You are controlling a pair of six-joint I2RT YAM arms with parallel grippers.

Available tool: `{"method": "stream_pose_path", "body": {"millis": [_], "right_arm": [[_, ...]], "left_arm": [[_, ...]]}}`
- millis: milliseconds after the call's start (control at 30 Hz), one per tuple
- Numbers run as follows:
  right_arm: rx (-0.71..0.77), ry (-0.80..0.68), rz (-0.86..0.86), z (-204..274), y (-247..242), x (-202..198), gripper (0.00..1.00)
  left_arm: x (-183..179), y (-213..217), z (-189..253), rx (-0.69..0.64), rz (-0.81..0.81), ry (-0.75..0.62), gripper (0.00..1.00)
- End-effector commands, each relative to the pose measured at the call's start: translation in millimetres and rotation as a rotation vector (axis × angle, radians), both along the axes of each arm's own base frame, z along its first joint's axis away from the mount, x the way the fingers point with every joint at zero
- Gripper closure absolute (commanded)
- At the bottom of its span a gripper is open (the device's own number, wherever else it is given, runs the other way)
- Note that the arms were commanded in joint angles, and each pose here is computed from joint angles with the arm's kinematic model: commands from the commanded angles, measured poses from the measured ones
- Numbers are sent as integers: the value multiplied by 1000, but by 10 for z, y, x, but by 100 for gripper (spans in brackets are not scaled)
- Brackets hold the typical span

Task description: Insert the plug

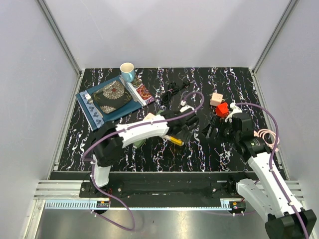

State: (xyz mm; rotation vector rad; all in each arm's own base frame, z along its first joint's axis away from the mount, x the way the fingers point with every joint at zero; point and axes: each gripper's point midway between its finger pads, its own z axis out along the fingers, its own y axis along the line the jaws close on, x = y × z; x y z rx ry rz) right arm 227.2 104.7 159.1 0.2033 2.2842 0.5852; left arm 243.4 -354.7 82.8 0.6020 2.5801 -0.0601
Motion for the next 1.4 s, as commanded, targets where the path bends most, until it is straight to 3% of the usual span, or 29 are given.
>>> {"method": "stream_pose_path", "body": {"millis": [0,167,400,767,1167,1267,1367], "right_arm": [[26,-49,108,202,220,24,0],[-40,-15,238,38,650,-93,0],[-129,34,290,-255,1139,-174,0],[-236,78,237,-636,1733,-90,1],[-349,-37,-14,-539,1834,984,3],[-341,-62,33,-446,1878,1189,1],[-329,-74,176,-323,2009,1128,0]], "left_arm": [[264,89,907,-190,74,-179,1],[495,552,1495,-311,178,-307,1],[611,1334,1903,-440,299,-470,1],[369,2244,1569,-454,425,-620,1],[333,2523,1414,-313,360,-683,1],[354,2543,1378,-294,339,-697,1],[368,2532,1384,-281,313,-699,1]]}}
